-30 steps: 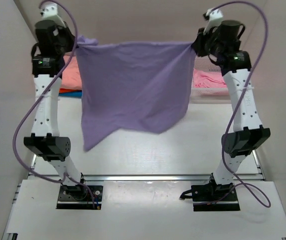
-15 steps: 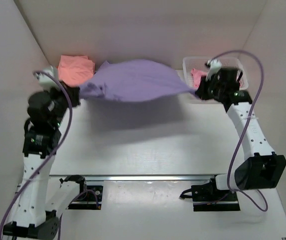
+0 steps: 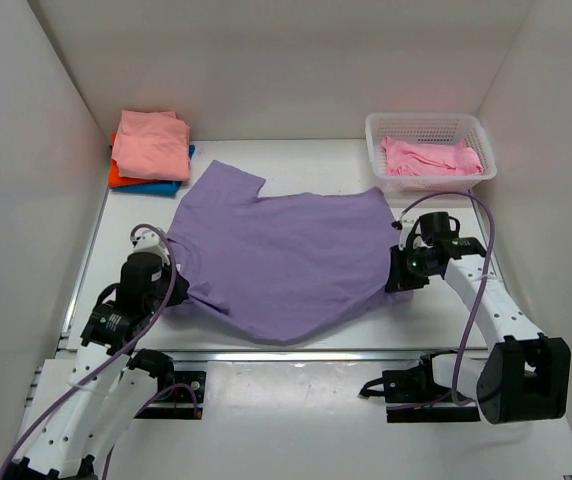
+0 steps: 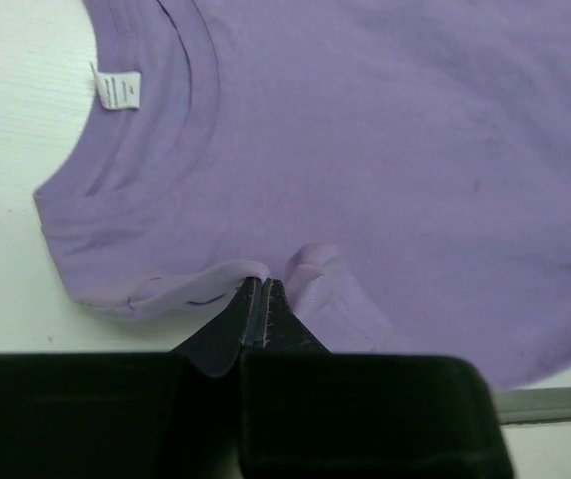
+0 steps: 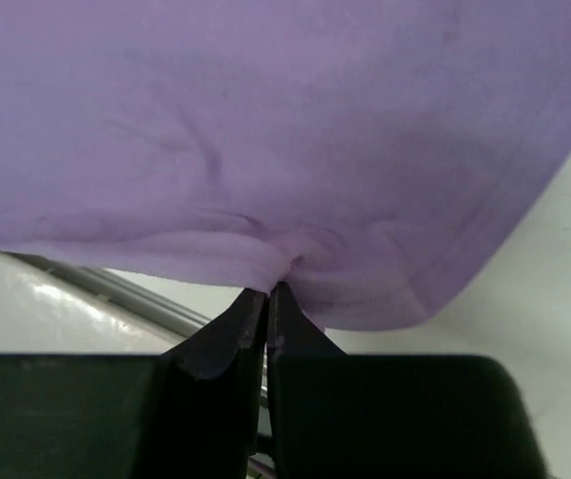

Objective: Fold and stack the t-shirts
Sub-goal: Flatten out the tshirt, then fold the flattened tshirt in 1/3 of the way

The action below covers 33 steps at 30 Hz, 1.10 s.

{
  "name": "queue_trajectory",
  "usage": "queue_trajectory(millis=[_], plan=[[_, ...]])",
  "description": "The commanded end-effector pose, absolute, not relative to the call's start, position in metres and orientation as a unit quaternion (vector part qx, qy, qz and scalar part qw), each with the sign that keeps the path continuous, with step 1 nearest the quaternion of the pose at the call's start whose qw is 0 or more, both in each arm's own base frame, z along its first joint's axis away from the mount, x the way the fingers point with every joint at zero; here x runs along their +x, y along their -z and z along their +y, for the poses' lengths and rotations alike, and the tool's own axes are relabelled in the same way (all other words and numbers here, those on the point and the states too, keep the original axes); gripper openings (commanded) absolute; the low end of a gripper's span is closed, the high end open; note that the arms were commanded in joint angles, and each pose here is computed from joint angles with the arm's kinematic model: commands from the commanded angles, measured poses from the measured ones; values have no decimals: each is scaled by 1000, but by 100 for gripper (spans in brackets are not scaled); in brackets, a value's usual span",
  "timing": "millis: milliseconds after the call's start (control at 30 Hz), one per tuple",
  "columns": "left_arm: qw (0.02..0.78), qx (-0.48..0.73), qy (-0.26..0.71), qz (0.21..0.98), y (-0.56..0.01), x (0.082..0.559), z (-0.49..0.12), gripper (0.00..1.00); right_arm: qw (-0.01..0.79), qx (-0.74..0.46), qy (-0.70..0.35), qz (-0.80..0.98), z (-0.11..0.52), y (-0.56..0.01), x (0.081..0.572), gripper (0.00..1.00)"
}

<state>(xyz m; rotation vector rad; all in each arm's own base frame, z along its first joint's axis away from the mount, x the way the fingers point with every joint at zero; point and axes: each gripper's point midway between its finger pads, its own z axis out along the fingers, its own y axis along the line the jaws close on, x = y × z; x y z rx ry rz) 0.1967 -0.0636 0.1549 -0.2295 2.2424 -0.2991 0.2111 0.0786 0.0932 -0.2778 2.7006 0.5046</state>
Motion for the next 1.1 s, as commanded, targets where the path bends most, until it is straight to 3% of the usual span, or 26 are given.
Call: queue_trajectory(millis=[0, 267, 633, 1067], plan=[[439, -114, 103, 885, -167, 201, -55, 0, 172, -94, -216, 956, 84, -98, 208, 0], [436, -106, 94, 889, -152, 222, -57, 0, 111, -78, -249, 959, 83, -81, 204, 0], [450, -102, 39, 886, -150, 275, -35, 0, 115, -18, -220, 969, 49, -72, 220, 0], [441, -105, 17, 891, -129, 288, -25, 0, 109, -34, -210, 971, 42, -59, 250, 0]])
